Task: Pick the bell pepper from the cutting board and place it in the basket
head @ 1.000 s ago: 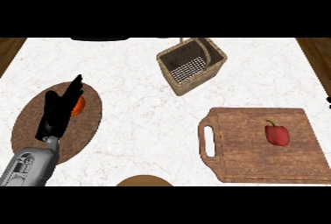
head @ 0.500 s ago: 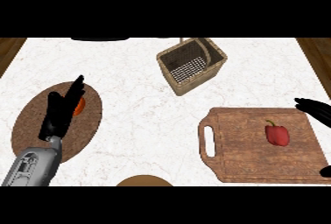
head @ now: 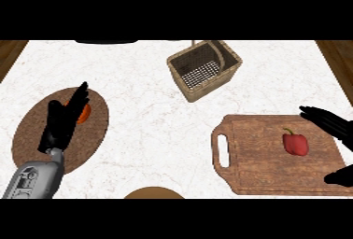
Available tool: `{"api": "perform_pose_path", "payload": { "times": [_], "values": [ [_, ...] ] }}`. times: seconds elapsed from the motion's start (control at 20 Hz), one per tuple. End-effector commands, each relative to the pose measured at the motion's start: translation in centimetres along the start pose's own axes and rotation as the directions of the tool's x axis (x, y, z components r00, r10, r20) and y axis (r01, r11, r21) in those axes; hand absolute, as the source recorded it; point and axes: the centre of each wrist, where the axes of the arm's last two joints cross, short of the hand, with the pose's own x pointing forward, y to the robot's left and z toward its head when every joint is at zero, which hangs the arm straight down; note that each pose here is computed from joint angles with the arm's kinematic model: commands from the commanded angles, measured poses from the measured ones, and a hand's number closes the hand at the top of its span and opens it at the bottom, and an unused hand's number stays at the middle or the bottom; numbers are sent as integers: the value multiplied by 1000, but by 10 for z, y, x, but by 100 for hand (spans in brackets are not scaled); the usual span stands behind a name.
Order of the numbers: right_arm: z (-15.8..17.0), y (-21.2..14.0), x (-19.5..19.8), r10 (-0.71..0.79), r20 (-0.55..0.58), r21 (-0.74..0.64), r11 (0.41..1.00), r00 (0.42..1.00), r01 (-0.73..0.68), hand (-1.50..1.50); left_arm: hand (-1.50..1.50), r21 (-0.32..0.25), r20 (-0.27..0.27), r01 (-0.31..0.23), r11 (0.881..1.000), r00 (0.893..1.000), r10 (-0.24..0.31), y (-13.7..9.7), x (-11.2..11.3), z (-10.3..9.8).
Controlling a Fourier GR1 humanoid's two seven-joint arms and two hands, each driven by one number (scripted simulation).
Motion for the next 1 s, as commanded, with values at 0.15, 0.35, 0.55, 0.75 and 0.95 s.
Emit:
{"api": "perform_pose_path", "payload": {
  "times": [0.15, 0.35, 0.55, 0.75, 0.95],
  "values": [
    [-33, 18, 5, -8, -8, 6, 1000, 1000, 8, -150, 0, 12, 2, 4, 1000, 1000, -4, -3, 10, 5],
    [-15, 28, -2, -9, -20, 24, 1000, 1000, 10, -150, 0, 5, 1, -5, 1000, 1000, 5, -4, -2, -6],
    [-35, 25, -5, 26, -53, 70, 997, 998, -22, -150, 0, 3, -4, 4, 1000, 1000, -4, 0, -9, -8],
    [-30, 42, -10, -6, -54, 89, 996, 999, 10, -150, 0, -10, -15, 10, 1000, 1000, -10, -10, 14, 2],
    [-54, 27, -6, -1, -58, 71, 997, 998, 5, -150, 0, -13, -20, -10, 1000, 1000, 10, 2, -3, 15]
  ]
}}
